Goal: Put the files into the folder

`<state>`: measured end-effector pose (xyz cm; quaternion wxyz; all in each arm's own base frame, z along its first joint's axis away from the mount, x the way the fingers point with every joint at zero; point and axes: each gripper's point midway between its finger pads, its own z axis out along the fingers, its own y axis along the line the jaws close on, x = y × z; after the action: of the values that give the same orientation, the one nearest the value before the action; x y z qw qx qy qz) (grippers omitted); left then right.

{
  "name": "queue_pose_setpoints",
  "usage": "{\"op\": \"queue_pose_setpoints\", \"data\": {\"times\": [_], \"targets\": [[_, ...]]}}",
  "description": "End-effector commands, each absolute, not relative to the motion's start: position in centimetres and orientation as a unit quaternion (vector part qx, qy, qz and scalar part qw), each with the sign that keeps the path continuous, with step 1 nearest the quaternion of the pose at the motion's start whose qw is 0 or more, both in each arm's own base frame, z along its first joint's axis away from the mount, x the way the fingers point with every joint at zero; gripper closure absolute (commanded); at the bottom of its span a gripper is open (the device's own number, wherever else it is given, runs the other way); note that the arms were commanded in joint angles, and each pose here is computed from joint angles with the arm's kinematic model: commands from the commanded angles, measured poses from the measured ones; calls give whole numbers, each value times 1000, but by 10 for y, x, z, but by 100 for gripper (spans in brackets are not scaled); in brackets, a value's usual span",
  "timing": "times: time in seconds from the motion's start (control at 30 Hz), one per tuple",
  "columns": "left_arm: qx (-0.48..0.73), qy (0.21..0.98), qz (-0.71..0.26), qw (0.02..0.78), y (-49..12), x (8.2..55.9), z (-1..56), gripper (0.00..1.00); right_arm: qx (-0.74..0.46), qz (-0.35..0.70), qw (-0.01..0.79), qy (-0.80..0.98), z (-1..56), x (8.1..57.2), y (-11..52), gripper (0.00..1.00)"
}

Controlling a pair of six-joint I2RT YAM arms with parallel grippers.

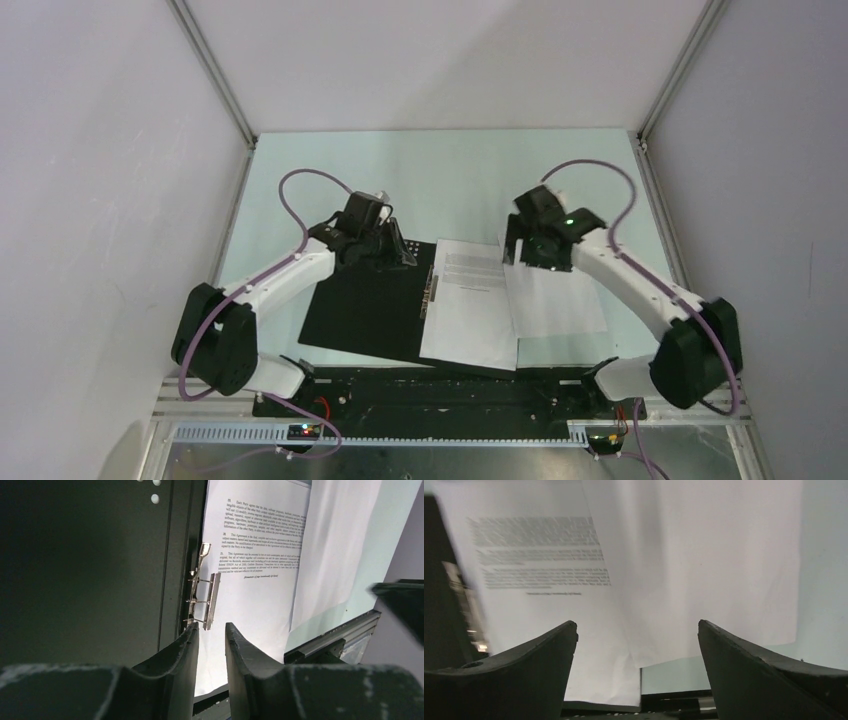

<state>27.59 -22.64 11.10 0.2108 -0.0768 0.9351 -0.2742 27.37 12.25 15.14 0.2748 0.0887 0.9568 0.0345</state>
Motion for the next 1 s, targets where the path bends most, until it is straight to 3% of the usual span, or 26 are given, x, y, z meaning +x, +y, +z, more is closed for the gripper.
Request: {"op": "queue_pose_setpoints", "data": {"times": [0.0,0.23,0.53,0.83,0.97], "targets": [[-67,922,-313,219,-242,278,131,68,62,-14,296,953,120,282,141,4],[-35,924,-333,182,-274,244,123,69,39,-46,257,964,72,286,155,6],[32,934,-333,125,-326,179,87,71,57,-26,214,975,43,230,156,12],[1,956,-281,89,-319,167,34,75,68,-47,203,976,18,185,151,16],[-16,963,-257,84,-309,165,19,75,68,-63,194,977,9,178,147,26]]}}
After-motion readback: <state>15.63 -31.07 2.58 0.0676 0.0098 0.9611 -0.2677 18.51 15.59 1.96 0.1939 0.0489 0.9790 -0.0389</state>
